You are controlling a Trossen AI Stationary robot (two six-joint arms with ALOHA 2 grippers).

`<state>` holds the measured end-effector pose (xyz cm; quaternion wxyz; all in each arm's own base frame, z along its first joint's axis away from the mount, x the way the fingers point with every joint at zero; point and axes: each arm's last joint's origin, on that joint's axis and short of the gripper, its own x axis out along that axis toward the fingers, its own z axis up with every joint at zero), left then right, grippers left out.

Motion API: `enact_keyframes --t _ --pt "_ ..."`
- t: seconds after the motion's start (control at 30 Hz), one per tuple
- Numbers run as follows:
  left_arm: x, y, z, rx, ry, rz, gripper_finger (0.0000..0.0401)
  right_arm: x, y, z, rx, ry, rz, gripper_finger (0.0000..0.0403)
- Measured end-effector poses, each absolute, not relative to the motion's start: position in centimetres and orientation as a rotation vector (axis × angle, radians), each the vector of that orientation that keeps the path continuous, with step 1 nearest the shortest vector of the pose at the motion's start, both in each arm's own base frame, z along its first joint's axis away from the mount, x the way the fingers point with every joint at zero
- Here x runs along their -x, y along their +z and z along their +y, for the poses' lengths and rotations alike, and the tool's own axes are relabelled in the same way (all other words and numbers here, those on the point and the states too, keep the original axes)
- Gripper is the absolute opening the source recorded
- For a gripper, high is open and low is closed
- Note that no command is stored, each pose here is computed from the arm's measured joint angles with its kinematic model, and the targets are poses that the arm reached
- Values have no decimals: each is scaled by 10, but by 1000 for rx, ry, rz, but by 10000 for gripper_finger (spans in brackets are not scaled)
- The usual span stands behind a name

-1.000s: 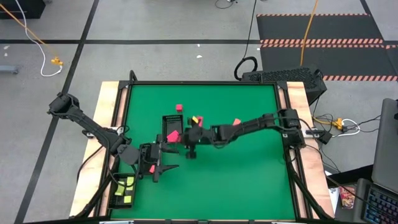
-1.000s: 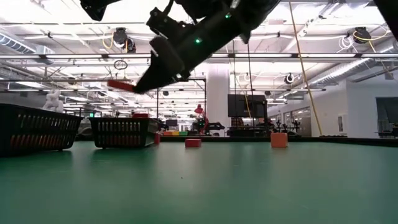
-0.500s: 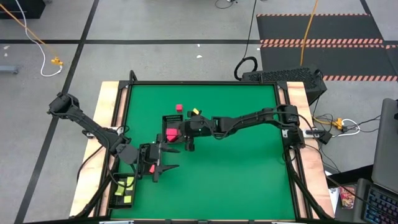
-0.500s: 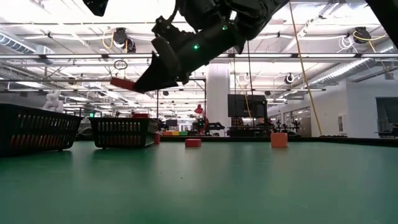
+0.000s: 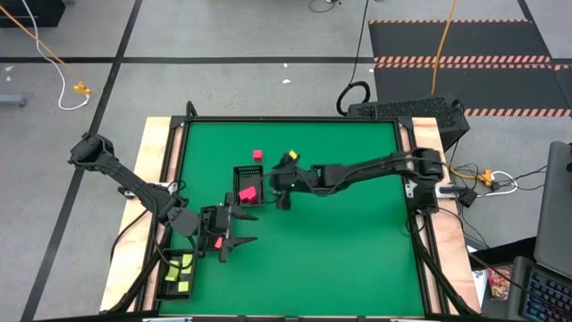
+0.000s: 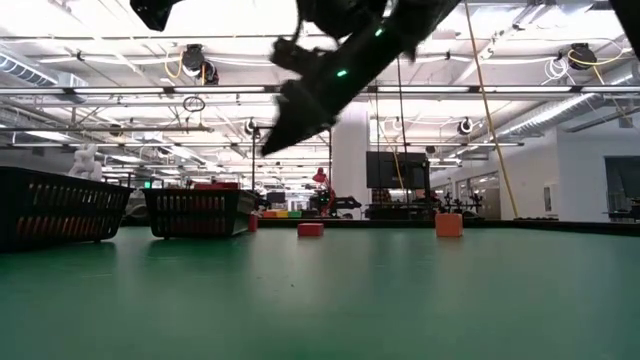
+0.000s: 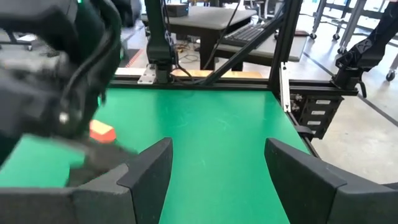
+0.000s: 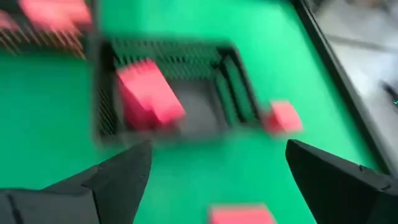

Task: Sort & place blocks by color
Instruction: Put the orange block into the middle black bin

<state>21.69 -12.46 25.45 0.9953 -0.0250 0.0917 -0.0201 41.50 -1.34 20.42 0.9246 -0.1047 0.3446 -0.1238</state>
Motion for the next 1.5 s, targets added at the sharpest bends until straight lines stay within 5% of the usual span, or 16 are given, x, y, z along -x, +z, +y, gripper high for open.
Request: enact_keyframes --t 0.2,0.37,0.63,0.8,1.23,1.5 --pt "-216 253 -125 75 -40 196 255 -366 229 -30 262 -489 998 363" --pt "-216 253 -125 98 -38 195 255 -329 242 -53 69 -678 1142 351" --pt "-216 253 -125 85 -40 196 255 -295 215 -69 -104 -578 1317 337" --pt "-216 253 -125 70 -42 197 255 -273 181 -69 -26 -517 1466 336" --pt "-216 253 -125 66 -41 199 255 -260 151 -67 -126 -492 1431 336" --pt "-216 253 -125 72 -40 202 255 -272 150 -60 -495 -298 1316 336"
